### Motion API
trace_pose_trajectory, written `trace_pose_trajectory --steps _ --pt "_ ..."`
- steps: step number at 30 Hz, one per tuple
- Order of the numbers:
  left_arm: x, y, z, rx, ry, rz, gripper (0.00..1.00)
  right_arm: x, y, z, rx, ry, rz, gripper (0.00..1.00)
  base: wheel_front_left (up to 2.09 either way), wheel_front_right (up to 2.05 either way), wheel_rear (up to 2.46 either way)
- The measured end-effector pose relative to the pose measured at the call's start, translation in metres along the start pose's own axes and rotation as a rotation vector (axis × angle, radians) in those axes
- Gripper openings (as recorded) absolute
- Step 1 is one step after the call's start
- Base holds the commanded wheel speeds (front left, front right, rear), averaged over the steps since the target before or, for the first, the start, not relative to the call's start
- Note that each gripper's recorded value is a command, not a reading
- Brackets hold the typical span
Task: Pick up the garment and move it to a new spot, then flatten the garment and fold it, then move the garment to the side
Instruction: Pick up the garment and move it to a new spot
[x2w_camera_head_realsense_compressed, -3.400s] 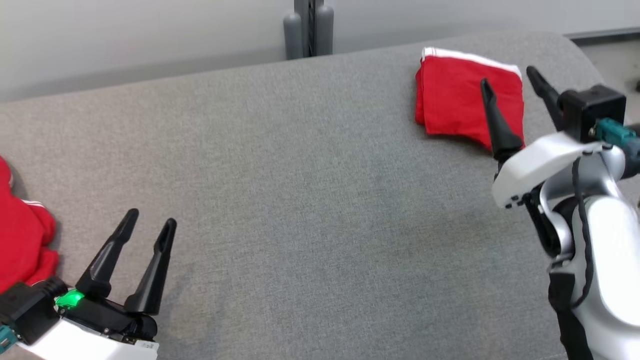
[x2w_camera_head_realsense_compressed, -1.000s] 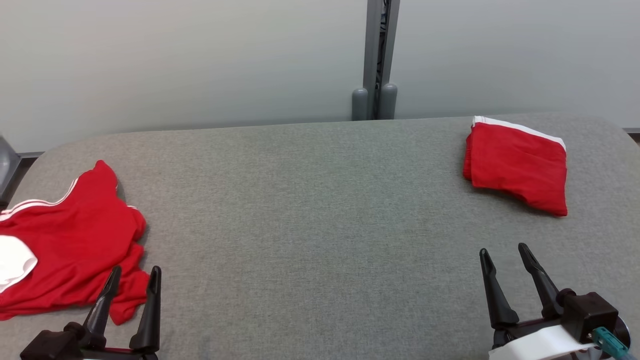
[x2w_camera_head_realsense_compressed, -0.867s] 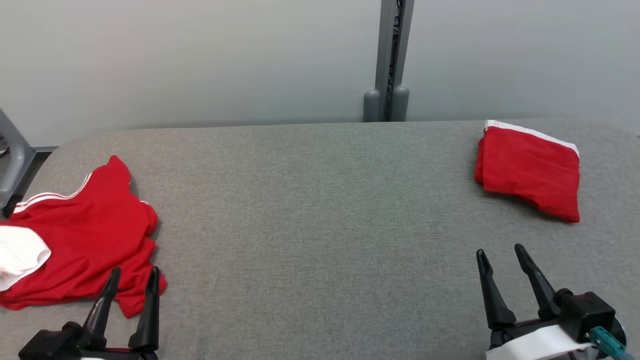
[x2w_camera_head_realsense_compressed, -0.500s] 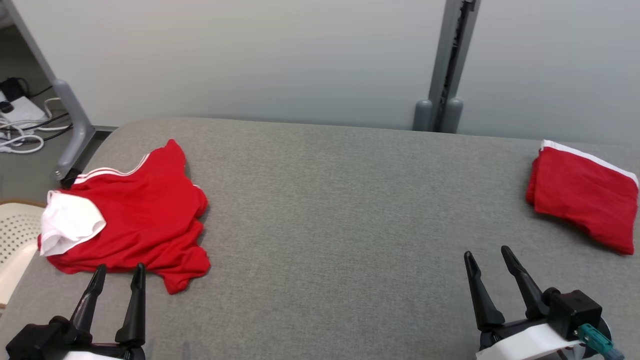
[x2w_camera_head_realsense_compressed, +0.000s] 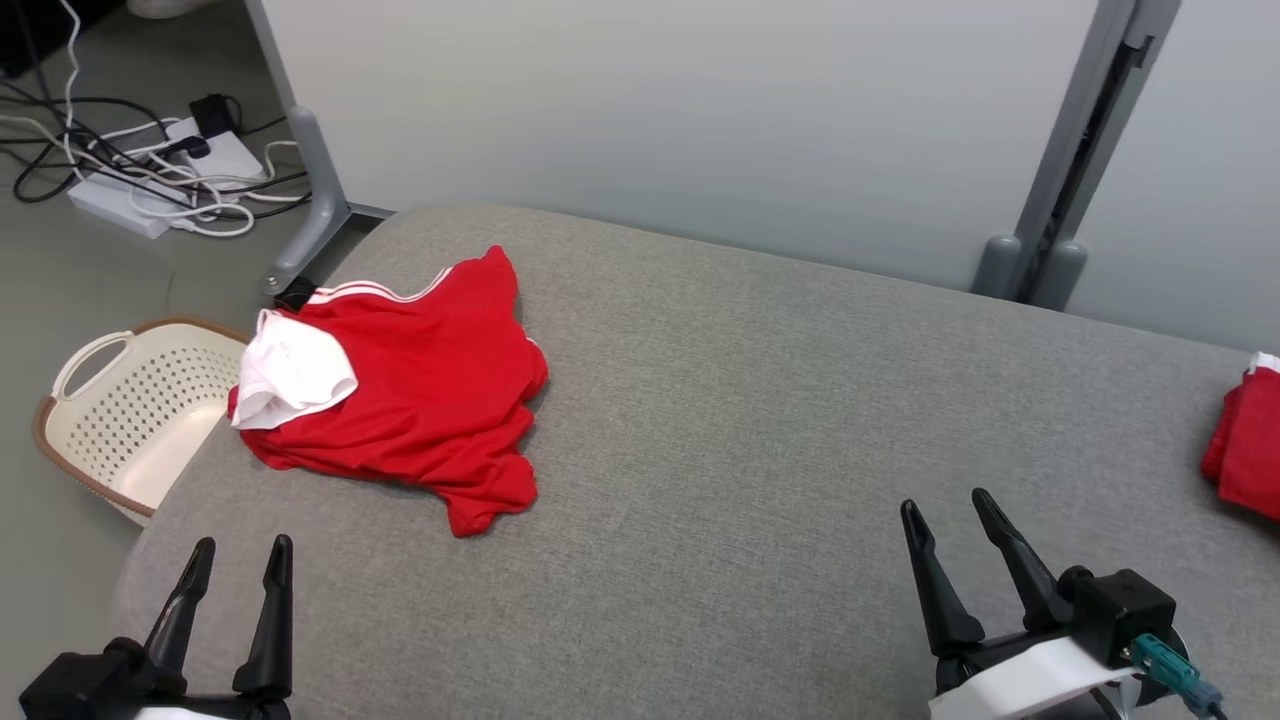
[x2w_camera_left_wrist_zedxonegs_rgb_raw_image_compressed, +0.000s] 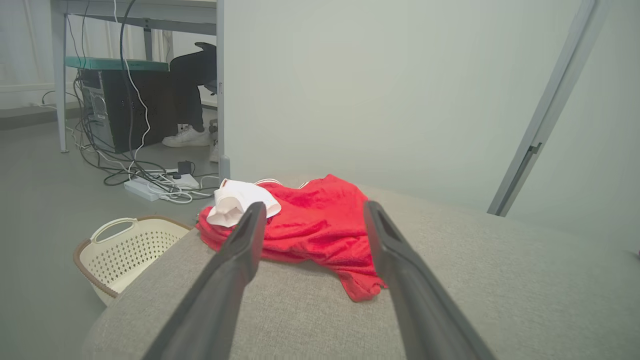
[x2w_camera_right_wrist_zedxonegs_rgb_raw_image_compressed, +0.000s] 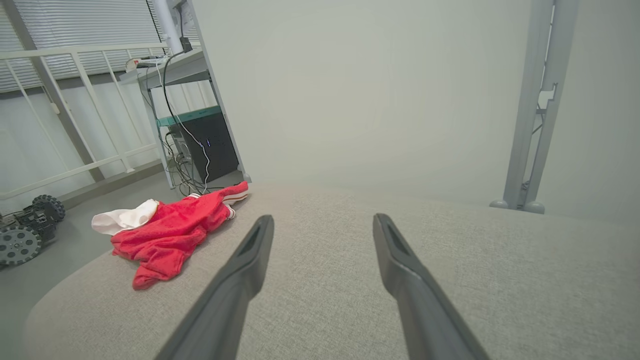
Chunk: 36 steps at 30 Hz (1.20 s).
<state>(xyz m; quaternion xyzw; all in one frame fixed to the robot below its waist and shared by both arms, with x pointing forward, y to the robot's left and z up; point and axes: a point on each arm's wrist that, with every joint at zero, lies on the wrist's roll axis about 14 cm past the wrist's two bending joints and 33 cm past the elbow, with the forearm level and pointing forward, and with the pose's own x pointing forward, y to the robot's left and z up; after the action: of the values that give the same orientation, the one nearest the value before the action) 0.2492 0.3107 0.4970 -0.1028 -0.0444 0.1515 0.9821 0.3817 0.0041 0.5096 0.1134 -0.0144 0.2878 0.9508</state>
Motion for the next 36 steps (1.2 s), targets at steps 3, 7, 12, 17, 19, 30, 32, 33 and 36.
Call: trace_pose_trajectory --steps 3,7,12,17,19,30,32,33,36 --pt "-0.007 0.009 0.000 0.001 0.000 0.029 1.00 0.007 0.009 -0.002 0.008 0.005 0.032 1.00 0.00 0.00 0.00" --pt "-0.013 0.016 0.001 0.003 -0.003 0.051 1.00 0.010 0.019 -0.005 0.015 0.016 0.059 1.00 0.00 0.00 0.00" --pt "-0.014 0.017 0.002 0.003 -0.006 0.054 1.00 0.010 0.021 -0.006 0.017 0.019 0.067 1.00 0.00 0.00 0.00" --pt "-0.012 0.018 0.000 0.010 0.004 0.050 1.00 0.010 0.018 -0.006 0.023 0.017 0.056 1.00 0.00 0.00 0.00" --pt "-0.010 0.019 0.000 0.013 0.013 0.047 1.00 0.010 0.017 -0.005 0.024 0.014 0.053 1.00 0.00 0.00 0.00" --pt "0.044 0.021 0.022 0.102 0.075 -0.024 1.00 0.013 0.002 -0.008 0.032 0.015 0.019 1.00 0.00 0.00 0.00" --pt "0.057 0.023 0.024 0.107 0.104 -0.031 1.00 0.013 -0.004 -0.009 0.033 0.017 0.004 1.00 0.00 0.00 0.00" --pt "0.063 0.025 0.024 0.112 0.121 -0.033 1.00 0.013 -0.007 -0.009 0.034 0.015 -0.004 1.00 0.00 0.00 0.00" --pt "0.086 0.033 0.031 0.128 0.151 -0.029 1.00 0.015 -0.017 -0.008 0.033 0.008 -0.025 1.00 0.00 0.00 0.00"
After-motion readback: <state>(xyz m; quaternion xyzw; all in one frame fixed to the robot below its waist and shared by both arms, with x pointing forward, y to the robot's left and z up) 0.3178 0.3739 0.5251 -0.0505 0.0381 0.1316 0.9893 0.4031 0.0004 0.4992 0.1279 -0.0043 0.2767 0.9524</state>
